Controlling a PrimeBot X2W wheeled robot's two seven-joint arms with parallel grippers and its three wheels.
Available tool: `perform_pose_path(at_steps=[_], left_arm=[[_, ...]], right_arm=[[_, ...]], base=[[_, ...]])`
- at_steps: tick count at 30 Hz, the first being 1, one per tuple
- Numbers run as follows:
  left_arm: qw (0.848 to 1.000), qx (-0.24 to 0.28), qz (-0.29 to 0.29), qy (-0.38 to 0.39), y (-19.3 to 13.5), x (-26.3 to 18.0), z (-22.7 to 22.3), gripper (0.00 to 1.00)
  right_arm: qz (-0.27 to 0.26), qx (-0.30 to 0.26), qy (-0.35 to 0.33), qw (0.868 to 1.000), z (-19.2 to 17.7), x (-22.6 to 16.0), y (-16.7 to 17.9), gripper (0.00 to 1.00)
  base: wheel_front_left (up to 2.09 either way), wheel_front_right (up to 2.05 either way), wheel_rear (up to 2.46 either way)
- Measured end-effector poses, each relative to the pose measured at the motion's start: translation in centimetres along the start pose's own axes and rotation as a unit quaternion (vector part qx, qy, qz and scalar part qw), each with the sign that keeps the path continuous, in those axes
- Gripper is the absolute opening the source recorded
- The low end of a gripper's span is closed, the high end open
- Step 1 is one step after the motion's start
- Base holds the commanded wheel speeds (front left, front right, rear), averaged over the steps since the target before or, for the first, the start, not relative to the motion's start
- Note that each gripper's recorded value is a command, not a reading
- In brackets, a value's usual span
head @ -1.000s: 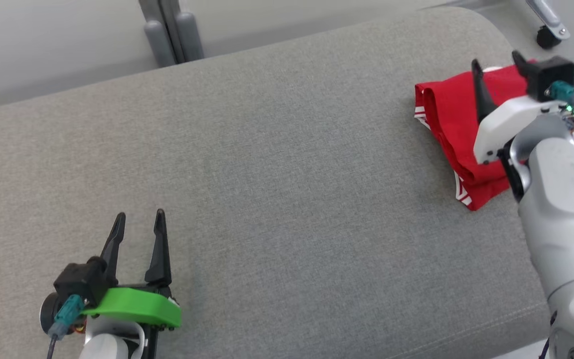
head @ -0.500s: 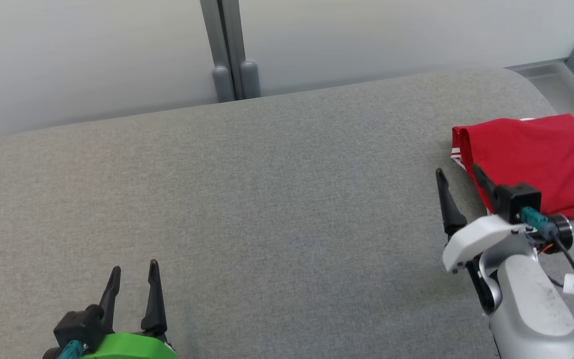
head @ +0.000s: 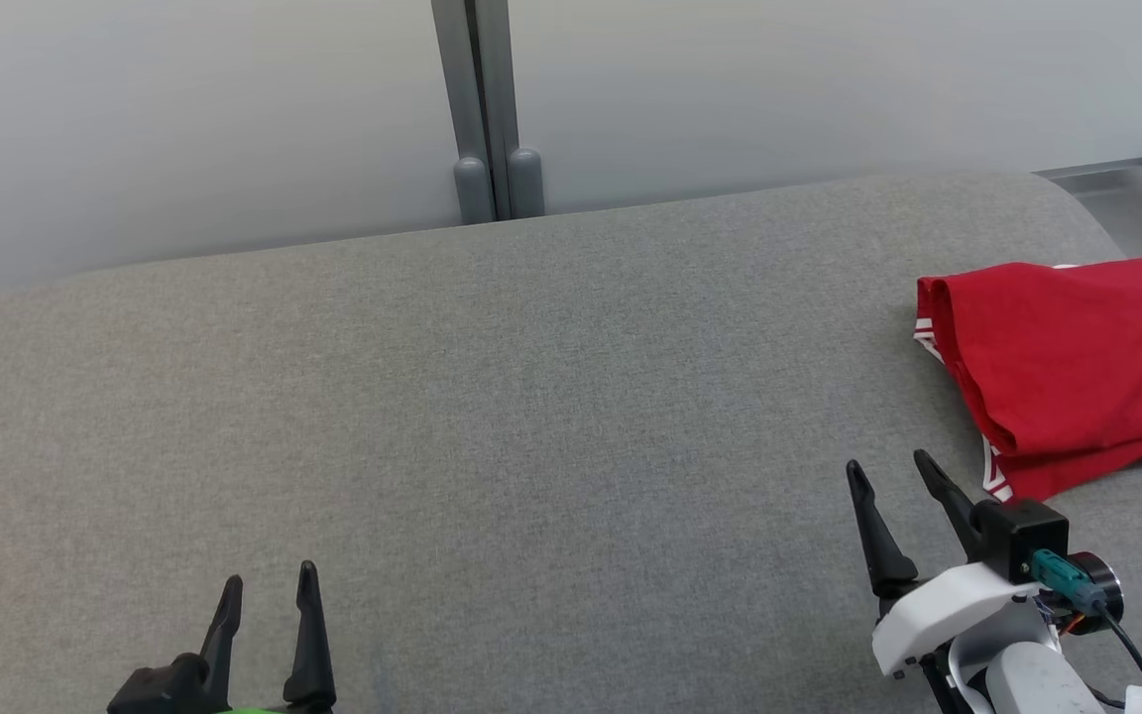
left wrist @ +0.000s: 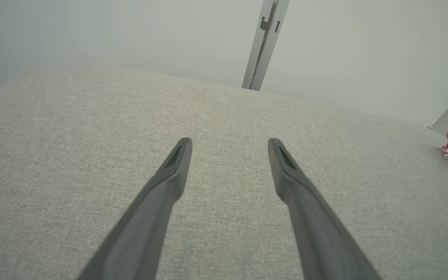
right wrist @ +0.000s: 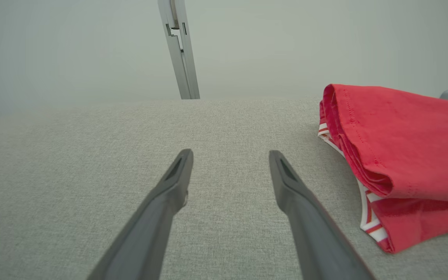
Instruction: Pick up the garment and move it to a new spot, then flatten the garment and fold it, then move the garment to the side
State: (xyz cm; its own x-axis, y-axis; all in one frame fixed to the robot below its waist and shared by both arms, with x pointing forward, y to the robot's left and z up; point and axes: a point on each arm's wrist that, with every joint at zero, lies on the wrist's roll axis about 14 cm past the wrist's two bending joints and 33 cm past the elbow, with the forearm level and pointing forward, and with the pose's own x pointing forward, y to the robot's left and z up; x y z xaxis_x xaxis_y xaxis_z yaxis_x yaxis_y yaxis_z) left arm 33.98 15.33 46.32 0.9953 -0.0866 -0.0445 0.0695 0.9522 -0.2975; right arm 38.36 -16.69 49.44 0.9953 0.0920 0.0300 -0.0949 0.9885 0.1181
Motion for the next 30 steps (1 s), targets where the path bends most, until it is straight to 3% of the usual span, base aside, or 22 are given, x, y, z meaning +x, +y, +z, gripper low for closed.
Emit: perform_pose_path(at_steps=[20, 21, 30], left_arm=[[1.000, -0.014, 0.005, -0.001, -0.2, -0.1, 0.0, 1.00], [1.000, -0.013, 0.004, -0.002, -0.3, -0.1, 0.0, 0.00], [0.999, -0.037, 0.020, 0.033, 0.4, -0.6, -1.9, 0.00]], right_arm=[[0.007, 0.007, -0.006, 1.000, 0.2, -0.5, 0.6, 1.00], [0.007, 0.007, -0.006, 1.000, 0.2, -0.5, 0.6, 0.00], [-0.011, 0.041, 0.044, 0.998, -2.8, -2.0, 0.1, 0.00]], base=[[0.00, 0.00, 0.00], [0.00, 0.00, 0.00], [0.00, 0.00, 0.00]])
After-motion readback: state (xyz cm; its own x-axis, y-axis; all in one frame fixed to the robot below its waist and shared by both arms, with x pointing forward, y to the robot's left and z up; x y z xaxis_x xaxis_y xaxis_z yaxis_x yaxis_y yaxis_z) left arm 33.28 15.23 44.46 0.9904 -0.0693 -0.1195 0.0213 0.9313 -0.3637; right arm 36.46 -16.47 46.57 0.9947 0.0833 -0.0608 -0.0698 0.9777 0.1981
